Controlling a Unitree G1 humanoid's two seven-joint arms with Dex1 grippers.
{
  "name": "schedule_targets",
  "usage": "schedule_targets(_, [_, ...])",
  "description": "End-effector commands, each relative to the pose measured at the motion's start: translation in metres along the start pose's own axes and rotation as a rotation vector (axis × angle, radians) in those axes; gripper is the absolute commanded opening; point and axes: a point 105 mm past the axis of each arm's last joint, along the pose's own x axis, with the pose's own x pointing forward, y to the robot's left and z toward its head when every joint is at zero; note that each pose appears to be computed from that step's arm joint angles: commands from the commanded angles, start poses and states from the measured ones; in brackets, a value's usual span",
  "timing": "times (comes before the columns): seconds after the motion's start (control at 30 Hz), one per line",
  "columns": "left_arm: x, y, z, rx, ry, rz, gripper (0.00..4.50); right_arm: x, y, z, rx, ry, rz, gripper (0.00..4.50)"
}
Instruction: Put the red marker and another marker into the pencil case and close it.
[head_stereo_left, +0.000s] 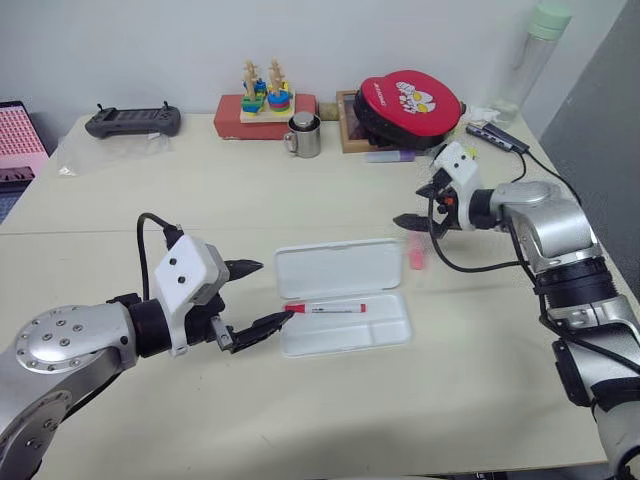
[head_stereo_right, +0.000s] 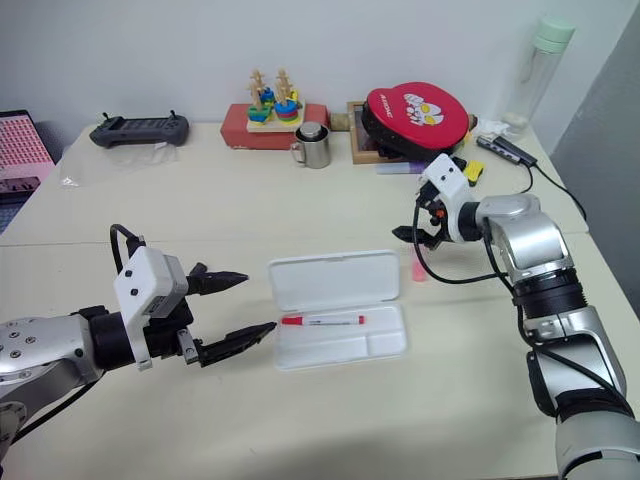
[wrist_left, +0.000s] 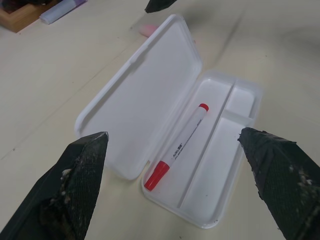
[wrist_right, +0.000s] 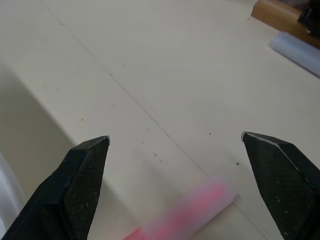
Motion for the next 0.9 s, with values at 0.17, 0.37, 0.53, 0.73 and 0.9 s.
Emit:
schedule_targets(0.17, [-0.003,-0.001,0.005,0.027,-0.019,0.023,4.5,0.0,-0.01,-0.027,0.062,0.093,-0.138,4.45])
schedule_targets(0.37, [-0.002,0.0,0.006,0.027,-0.022,0.023,4.5,0.0,-0.013,-0.037,0.11,0.128,-0.197,4.45])
schedule_targets(0.53, [-0.001,0.0,0.006,0.028,-0.026,0.02,4.5,0.002,-0.005,-0.041,0.142,0.14,-0.186,4.45])
schedule_targets(0.73, [-0.001,0.0,0.006,0.029,-0.028,0.02,4.5,0.002,0.0,-0.048,0.188,0.169,-0.19,4.45])
schedule_targets(0.9, [0.0,-0.001,0.006,0.028,-0.031,0.021,4.5,0.002,0.005,-0.054,0.209,0.194,-0.191,4.45])
